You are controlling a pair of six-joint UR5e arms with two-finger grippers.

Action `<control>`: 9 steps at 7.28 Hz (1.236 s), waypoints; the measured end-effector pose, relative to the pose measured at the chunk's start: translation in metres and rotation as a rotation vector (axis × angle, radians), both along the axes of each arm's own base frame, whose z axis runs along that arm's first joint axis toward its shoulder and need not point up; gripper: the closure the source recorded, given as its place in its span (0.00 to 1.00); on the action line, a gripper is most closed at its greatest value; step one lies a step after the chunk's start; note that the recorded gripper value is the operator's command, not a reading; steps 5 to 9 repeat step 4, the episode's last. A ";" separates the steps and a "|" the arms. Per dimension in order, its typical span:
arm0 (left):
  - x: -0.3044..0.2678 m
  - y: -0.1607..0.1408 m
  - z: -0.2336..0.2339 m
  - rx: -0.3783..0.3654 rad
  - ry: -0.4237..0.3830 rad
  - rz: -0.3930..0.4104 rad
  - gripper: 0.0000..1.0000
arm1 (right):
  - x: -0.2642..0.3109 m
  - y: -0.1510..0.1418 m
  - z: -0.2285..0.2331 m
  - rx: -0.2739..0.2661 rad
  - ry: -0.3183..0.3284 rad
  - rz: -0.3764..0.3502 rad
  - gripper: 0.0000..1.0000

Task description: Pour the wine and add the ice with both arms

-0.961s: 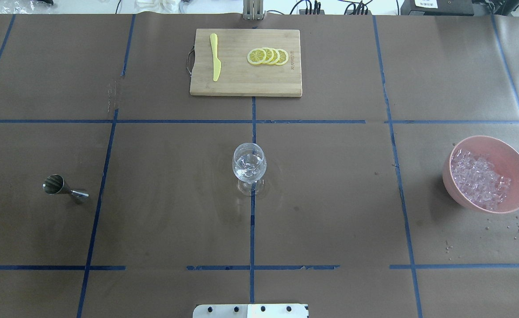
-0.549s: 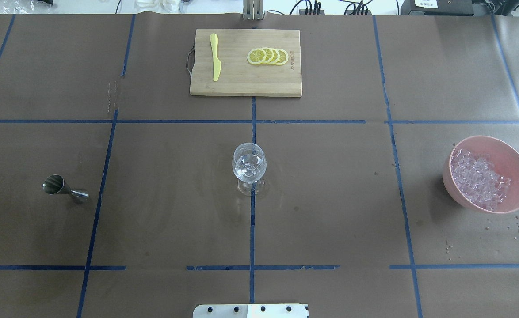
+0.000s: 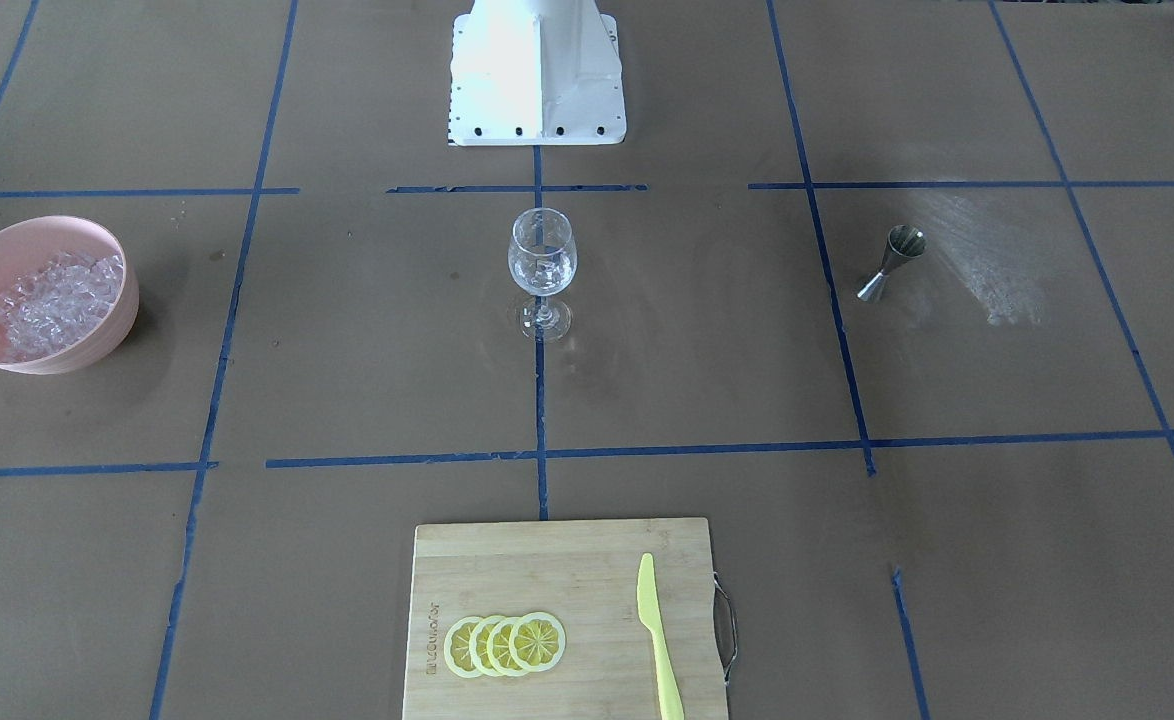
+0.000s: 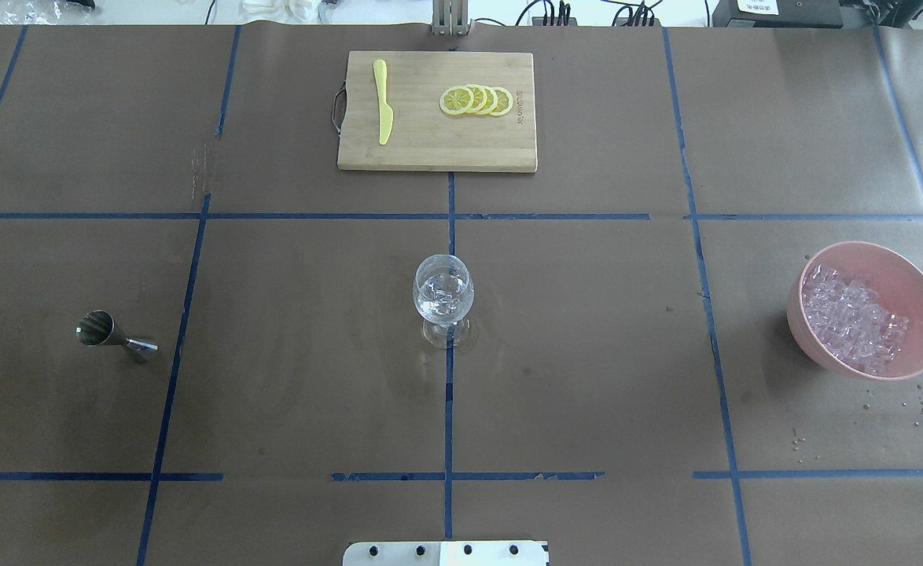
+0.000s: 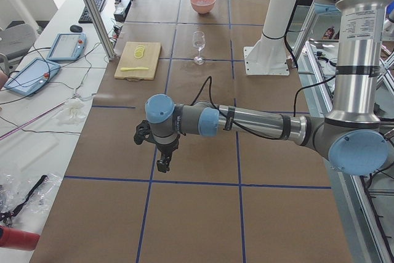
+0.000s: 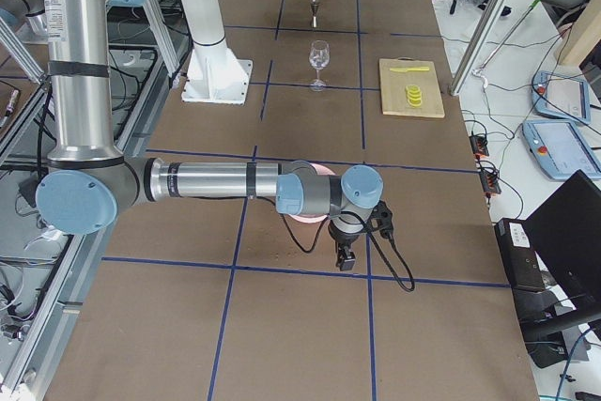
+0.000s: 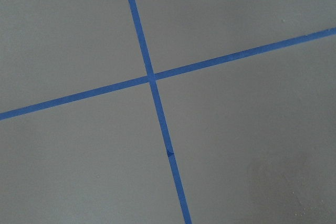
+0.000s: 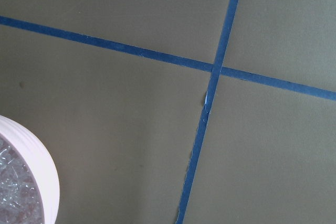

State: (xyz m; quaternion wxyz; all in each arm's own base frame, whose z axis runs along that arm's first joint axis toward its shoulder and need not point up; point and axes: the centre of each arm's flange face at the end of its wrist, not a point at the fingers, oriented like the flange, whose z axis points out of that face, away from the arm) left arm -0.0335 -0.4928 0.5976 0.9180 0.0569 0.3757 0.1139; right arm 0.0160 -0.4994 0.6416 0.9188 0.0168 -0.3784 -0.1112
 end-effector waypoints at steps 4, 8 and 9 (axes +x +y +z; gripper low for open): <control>0.000 -0.004 0.000 -0.001 -0.005 -0.001 0.00 | 0.000 -0.008 -0.023 0.045 0.003 -0.001 0.00; 0.000 -0.004 0.000 -0.001 -0.005 -0.001 0.00 | 0.000 -0.008 -0.023 0.045 0.003 -0.001 0.00; 0.000 -0.004 0.000 -0.001 -0.005 -0.001 0.00 | 0.000 -0.008 -0.023 0.045 0.003 -0.001 0.00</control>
